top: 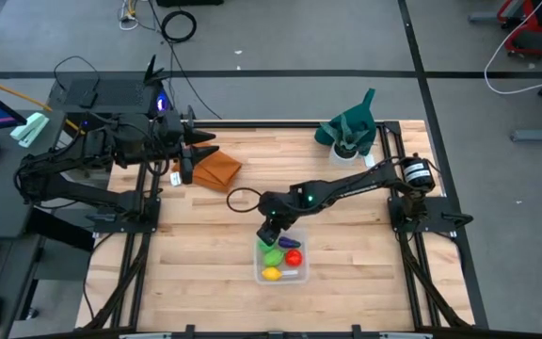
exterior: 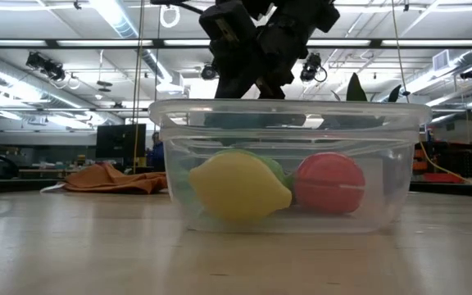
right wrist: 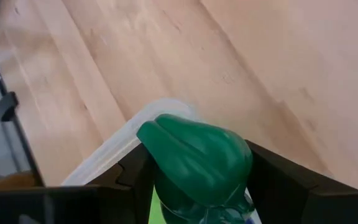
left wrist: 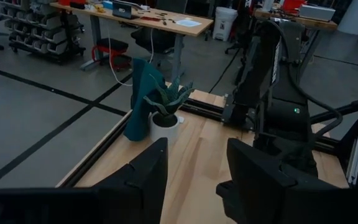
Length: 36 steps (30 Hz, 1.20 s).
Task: Pick and placing Produce into tupperware
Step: Put the bell pepper into the transparent bin
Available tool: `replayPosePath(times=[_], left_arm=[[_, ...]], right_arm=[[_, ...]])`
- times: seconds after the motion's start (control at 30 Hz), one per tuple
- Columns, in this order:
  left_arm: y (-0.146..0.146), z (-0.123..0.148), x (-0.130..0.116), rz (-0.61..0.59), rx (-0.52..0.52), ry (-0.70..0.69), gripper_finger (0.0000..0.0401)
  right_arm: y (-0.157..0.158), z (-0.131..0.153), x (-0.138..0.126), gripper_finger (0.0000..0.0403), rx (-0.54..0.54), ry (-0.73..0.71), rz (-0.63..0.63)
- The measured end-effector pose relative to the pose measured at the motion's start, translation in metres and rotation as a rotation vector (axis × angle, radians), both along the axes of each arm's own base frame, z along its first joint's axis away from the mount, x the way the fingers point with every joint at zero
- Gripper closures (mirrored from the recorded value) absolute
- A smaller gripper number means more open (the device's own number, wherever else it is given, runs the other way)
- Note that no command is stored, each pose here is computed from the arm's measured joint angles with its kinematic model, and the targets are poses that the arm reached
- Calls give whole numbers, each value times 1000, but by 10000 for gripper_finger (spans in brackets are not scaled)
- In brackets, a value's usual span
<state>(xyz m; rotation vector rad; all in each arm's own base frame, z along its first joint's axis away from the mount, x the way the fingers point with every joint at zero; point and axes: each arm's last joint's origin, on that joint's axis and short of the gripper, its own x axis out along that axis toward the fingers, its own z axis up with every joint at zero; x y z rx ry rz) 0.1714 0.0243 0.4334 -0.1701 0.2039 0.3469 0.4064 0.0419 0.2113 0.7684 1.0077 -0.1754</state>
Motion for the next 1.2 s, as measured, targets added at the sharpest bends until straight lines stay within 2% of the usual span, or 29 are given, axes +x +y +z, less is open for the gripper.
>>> replayPosePath(times=[0.13,0.33,0.63,0.97,1.2], left_arm=[[0,0,0,-1,0,0,228],[0,0,0,0,-1,2,227],[0,0,0,1,0,2,227],[0,-1,0,0,-1,4,227],[0,-1,0,0,-1,6,228]], right_arm=[[-6,8,-2,226,-62,-27,-10],[-15,29,-9,226,-80,-88,-5],[12,65,-28,226,-62,-185,144],[56,60,-45,226,-148,-121,345],[72,54,-49,226,-183,-101,388]])
